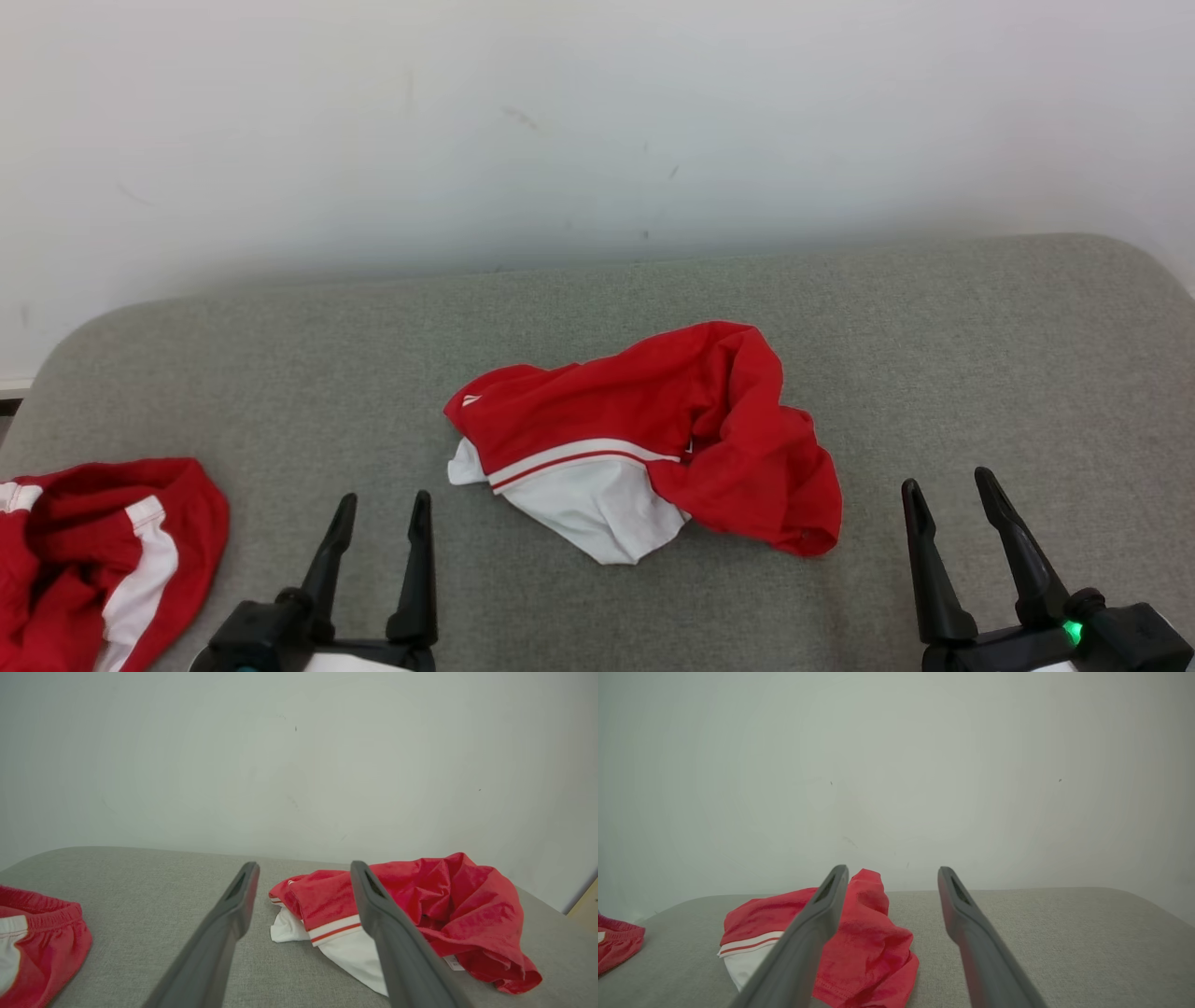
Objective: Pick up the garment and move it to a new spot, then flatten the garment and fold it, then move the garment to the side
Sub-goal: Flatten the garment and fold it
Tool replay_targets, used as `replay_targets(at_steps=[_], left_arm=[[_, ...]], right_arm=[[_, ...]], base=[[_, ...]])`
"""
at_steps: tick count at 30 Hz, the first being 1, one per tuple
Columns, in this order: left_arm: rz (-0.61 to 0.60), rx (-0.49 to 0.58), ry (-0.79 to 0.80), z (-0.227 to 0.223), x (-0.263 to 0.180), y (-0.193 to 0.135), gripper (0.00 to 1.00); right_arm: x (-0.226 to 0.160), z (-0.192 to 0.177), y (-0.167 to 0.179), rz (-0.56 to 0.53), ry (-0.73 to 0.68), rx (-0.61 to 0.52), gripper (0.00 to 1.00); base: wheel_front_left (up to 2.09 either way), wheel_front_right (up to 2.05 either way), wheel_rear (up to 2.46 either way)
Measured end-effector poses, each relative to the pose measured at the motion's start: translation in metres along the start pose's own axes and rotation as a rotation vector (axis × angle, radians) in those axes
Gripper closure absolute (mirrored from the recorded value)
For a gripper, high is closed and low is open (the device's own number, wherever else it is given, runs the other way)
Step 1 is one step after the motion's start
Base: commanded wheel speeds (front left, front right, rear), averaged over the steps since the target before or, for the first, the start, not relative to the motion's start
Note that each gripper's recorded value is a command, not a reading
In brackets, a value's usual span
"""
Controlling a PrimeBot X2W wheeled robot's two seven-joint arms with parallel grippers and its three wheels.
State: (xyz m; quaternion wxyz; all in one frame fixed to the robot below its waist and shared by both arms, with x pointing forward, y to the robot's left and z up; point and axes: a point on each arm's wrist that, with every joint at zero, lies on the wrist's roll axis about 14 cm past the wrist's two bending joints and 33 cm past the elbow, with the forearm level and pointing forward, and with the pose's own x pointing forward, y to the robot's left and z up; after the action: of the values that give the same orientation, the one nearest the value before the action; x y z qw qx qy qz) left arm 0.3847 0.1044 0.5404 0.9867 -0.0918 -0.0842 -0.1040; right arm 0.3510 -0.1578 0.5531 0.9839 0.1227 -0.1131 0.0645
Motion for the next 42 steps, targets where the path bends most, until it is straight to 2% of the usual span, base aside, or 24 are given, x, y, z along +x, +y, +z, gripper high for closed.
replay_targets(at_steps=[7, 11, 14, 17, 24, 31, 35, 36, 37, 38, 42], left_arm=[[0.007, -0.003, 0.009, -0.003, -0.003, 0.003, 0.0], [0.023, -0.002, 0.009, -0.002, -0.005, 0.009, 0.0], [0.035, 0.0, 0.01, -0.002, -0.009, 0.014, 0.0], [0.05, -0.001, 0.004, 0.0, -0.011, 0.019, 0.0], [0.121, -0.012, 0.003, 0.003, -0.023, 0.037, 0.0], [0.192, -0.005, 0.002, 0.005, -0.035, 0.058, 0.0], [0.219, -0.002, 0.002, 0.006, -0.04, 0.066, 0.0], [0.222, -0.003, 0.002, 0.006, -0.041, 0.067, 0.0], [0.227, -0.003, 0.002, 0.006, -0.042, 0.068, 0.0], [0.231, -0.004, 0.001, 0.006, -0.043, 0.069, 0.0], [0.239, -0.006, 0.0, 0.007, -0.045, 0.071, 0.0]], right_arm=[[0.002, -0.005, 0.007, 0.023, 0.015, 0.006, 0.0], [0.003, -0.019, 0.02, 0.072, 0.059, 0.003, 0.0], [0.001, -0.047, 0.031, 0.127, 0.151, -0.018, 0.0], [-0.001, -0.083, 0.04, 0.189, 0.309, -0.077, 0.0], [0.0, -0.142, 0.046, 0.256, 0.597, -0.191, 0.0], [0.024, -0.155, 0.054, 0.277, 0.664, -0.241, 0.0], [0.04, -0.153, 0.058, 0.28, 0.645, -0.267, 0.0], [0.043, -0.152, 0.057, 0.275, 0.636, -0.265, 0.18], [0.046, -0.15, 0.055, 0.266, 0.627, -0.266, 0.62], [0.049, -0.149, 0.054, 0.261, 0.619, -0.272, 1.0], [0.058, -0.141, 0.05, 0.241, 0.579, -0.275, 1.0]], base=[[0.0, 0.0, 0.0], [0.0, 0.0, 0.0], [0.0, 0.0, 0.0], [0.0, 0.0, 0.0], [0.0, 0.0, 0.0], [0.0, 0.0, 0.0], [0.0, 0.0, 0.0], [0.0, 0.0, 0.0], [0.0, 0.0, 0.0], [0.0, 0.0, 0.0], [0.0, 0.0, 0.0]])
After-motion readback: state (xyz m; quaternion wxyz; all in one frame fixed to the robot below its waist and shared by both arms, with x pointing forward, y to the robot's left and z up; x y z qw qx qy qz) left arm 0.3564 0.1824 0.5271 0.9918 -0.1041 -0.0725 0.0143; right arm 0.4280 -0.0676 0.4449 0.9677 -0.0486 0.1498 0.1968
